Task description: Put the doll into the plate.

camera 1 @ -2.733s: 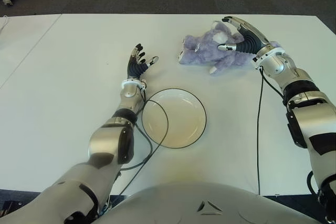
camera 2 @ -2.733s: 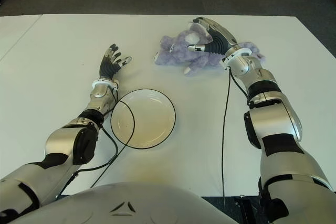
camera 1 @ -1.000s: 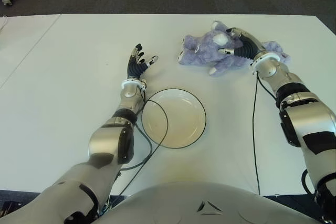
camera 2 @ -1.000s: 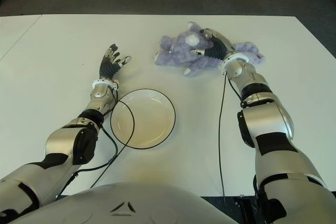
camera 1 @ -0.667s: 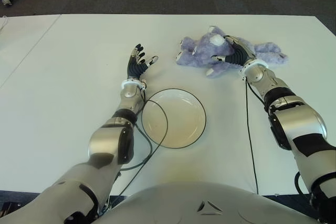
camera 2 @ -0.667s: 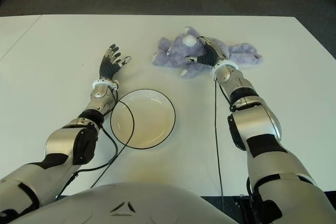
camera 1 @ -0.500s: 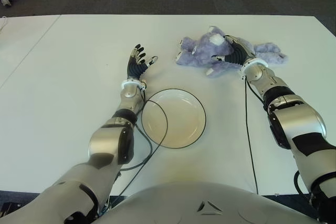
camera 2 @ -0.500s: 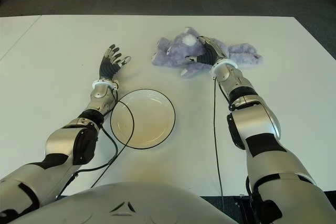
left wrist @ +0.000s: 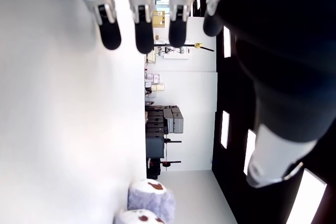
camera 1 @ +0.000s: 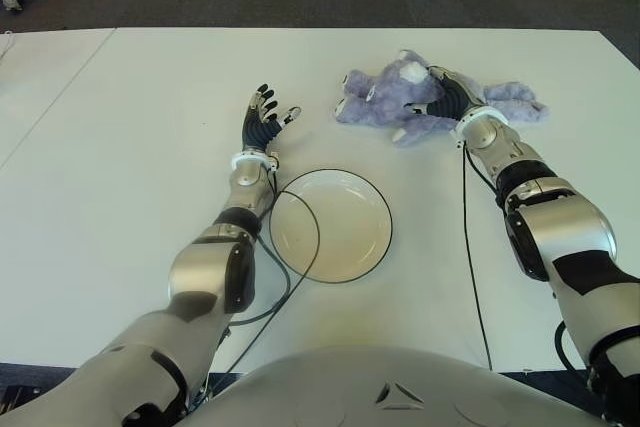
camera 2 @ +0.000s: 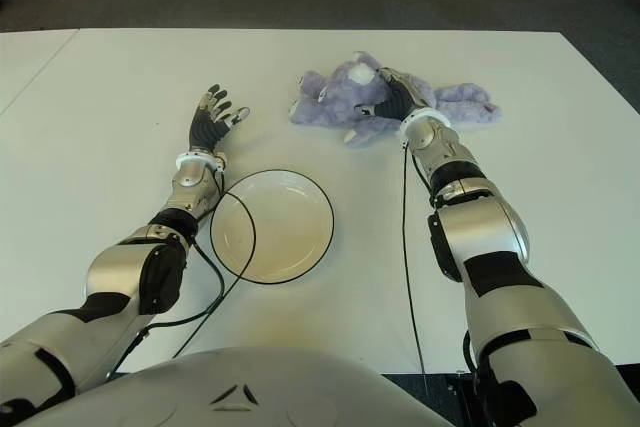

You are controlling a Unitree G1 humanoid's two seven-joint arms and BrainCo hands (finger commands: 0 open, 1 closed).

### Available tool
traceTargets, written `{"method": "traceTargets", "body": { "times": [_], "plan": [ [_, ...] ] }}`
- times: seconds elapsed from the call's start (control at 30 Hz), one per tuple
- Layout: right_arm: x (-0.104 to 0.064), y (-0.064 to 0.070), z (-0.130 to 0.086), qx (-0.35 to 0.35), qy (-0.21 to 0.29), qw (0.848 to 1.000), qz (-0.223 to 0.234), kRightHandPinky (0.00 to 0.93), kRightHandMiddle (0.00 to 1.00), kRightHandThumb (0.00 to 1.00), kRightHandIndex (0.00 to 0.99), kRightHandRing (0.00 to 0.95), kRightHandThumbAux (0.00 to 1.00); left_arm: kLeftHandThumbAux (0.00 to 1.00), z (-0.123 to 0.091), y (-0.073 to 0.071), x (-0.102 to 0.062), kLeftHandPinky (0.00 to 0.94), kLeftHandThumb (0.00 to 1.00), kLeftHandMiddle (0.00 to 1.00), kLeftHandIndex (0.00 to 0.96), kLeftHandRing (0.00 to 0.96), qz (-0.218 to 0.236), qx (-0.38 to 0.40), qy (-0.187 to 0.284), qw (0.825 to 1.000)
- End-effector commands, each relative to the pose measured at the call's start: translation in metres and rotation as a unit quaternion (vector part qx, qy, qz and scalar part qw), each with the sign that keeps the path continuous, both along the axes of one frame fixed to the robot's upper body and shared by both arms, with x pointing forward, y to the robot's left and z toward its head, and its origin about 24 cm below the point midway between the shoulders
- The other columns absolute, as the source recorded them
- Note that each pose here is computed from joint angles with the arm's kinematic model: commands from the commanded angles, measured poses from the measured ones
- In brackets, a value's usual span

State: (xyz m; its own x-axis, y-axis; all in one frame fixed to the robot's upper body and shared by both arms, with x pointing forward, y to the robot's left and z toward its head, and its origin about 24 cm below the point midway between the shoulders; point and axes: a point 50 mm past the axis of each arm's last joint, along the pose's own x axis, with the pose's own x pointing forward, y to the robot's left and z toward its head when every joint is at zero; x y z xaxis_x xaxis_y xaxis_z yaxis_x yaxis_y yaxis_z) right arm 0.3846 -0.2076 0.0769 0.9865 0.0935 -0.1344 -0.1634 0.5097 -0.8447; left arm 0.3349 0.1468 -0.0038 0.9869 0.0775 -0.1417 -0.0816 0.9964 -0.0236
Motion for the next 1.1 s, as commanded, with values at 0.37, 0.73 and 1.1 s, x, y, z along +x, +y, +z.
{"method": "traceTargets", "body": {
  "times": [0.37,0.73,1.1],
  "plan": [
    [-0.019,0.004,-0.044,-0.025,0.071,0.997,-0.017,0.086,0.068,0.365,0.240,0.063,0.730,0.750,-0.068,-0.004,-0.052,0.154,0.000,0.123,0.039,0.133,0.004,-0.021,0.179,0.984],
    [-0.020,0.012,-0.048,-0.069,0.055,0.996,-0.010,0.734,0.662,0.705,0.428,0.676,0.715,0.747,-0.067,-0.004,-0.051,0.148,0.000,0.113,0.035,0.127,0.006,-0.022,0.173,0.985],
    [-0.016,0.018,-0.043,-0.139,0.053,0.988,0.033,0.802,0.776,0.714,0.439,0.775,0.713,0.728,-0.068,-0.006,-0.052,0.169,0.000,0.136,0.040,0.152,0.013,-0.024,0.177,0.984]
  ]
}}
